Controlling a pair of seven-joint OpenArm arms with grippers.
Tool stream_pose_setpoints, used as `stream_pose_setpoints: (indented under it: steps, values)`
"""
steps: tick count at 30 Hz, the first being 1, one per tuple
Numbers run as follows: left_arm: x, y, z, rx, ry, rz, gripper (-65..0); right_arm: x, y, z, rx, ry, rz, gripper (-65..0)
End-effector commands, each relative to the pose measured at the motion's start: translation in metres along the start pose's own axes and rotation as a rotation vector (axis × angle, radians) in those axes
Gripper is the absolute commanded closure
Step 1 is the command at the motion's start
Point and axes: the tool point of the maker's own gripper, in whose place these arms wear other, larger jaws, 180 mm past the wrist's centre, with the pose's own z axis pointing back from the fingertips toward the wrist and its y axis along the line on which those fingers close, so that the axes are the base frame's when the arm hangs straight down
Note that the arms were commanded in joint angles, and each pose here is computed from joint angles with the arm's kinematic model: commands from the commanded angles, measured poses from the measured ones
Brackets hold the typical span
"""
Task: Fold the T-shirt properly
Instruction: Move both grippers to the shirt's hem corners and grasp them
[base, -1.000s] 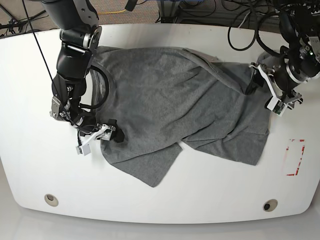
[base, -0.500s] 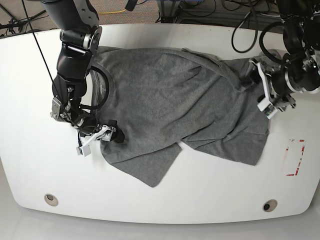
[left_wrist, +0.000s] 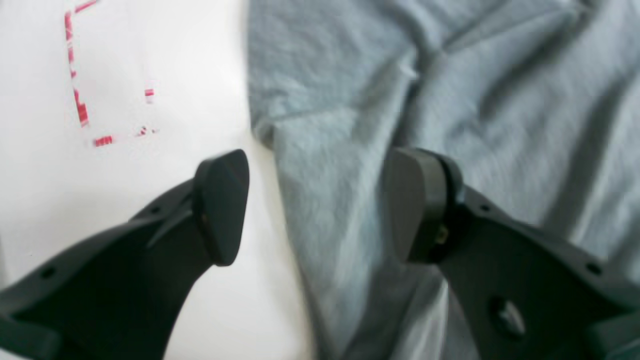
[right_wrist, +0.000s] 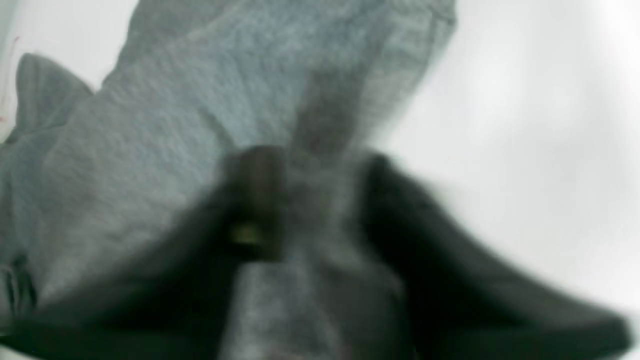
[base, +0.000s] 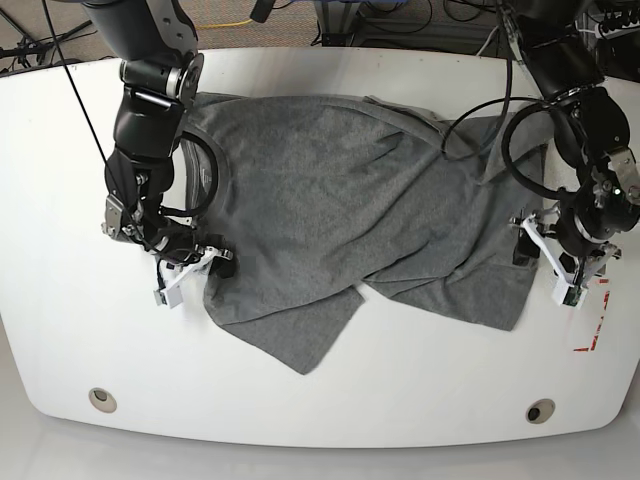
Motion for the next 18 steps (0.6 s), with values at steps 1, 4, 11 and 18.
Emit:
stream_pose_setpoints:
  steps: [1,4,11,18]
  values:
    - [0.02,0.008,-0.009,0.038,-0.072,0.074,-40.6,0.018,0.003,0.003,0.006,-0.035,0.02,-6.7]
    - [0.02,0.021,-0.025,0.079,-0.077,0.13,-40.7,0.018,0.005,0.003,0.014,-0.037,0.022,-3.3]
    - [0.015,0.045,-0.056,0.133,-0.079,0.233,-40.7,0.018,0.005,0.003,0.015,-0.037,0.021,-2.7]
    - [-0.004,0.086,-0.077,0.153,-0.061,0.333,-40.7,0.018,0.005,0.003,0.015,-0.037,0.021,-2.7]
